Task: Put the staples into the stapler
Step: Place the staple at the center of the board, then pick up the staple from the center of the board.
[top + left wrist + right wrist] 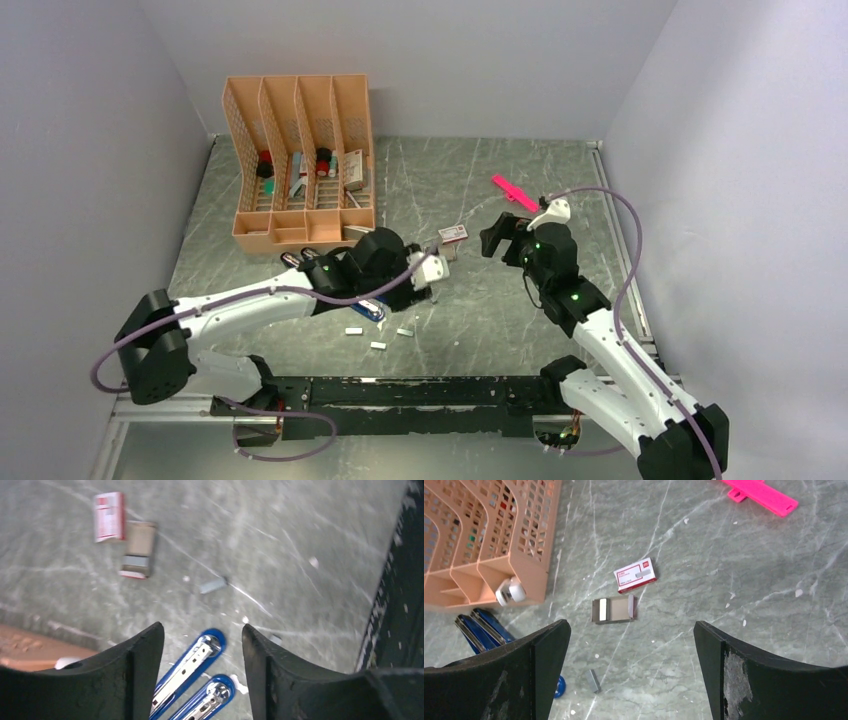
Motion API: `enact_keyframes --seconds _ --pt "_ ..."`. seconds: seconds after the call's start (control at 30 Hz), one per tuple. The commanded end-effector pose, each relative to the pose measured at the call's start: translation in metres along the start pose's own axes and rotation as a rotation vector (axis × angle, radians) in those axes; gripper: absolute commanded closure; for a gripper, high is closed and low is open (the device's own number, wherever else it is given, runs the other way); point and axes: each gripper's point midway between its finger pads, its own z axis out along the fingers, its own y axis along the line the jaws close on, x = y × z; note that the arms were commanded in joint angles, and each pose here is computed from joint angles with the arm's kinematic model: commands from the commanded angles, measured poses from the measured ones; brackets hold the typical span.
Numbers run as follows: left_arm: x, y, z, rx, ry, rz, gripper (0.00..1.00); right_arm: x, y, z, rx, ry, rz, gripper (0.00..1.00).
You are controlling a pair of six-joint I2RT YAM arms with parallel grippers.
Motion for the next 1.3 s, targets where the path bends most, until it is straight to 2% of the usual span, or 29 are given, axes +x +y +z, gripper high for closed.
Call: enact_keyframes --seconds 0.0,0.13,0.3,0.33,0.4,0.5,0.67,0.8,1.0,1.1,1.17,1.27 --pt "-0.023 0.057 -0.020 -0.298 -0.135 -0.312 0.34 0.005 0.005 0.000 -0.040 0.040 -0.060 0.00" --pt "-0.027 0.090 -0.045 -0.408 -0.183 -0.540 0.33 -0.001 0.009 0.001 -0.073 -0.012 -0.062 0.00" --pt "-0.036 0.116 -0.080 -0.441 -0.291 -0.674 0.30 -0.015 0.010 -0.001 -0.091 -0.113 -0.072 0.00" --pt "-0.033 0.125 -0.088 -0.469 -0.309 -0.696 0.28 -0.019 0.008 -0.002 -0.085 -0.141 -0.065 0.00" --pt "-0.023 0.139 -0.102 -0.539 -0.316 -0.759 0.15 -0.023 0.004 -0.006 -0.074 -0.192 -0.045 0.00" --pt "-0.018 0.148 -0.107 -0.541 -0.321 -0.844 0.11 -0.022 0.007 -0.009 -0.109 -0.214 -0.056 0.00" --pt "-0.021 0.160 -0.111 -0.573 -0.291 -0.869 0.13 -0.026 0.041 -0.016 -0.297 -0.226 -0.134 0.00" --pt "-0.038 0.167 -0.133 -0.607 -0.343 -0.849 0.11 -0.023 0.074 -0.028 -0.519 -0.274 -0.228 0.01" --pt "-0.055 0.175 -0.169 -0.662 -0.467 -0.790 0.07 0.021 0.128 -0.034 -0.791 -0.166 -0.421 0.00" --pt "-0.040 0.185 -0.176 -0.708 -0.451 -0.787 0.06 0.064 0.155 -0.041 -0.903 -0.093 -0.586 0.00" --pt "-0.029 0.190 -0.176 -0.717 -0.421 -0.786 0.06 0.097 0.169 -0.047 -0.979 0.002 -0.675 0.00" --pt "-0.017 0.194 -0.176 -0.730 -0.395 -0.784 0.06 0.145 0.171 -0.050 -1.071 0.210 -0.771 0.05"
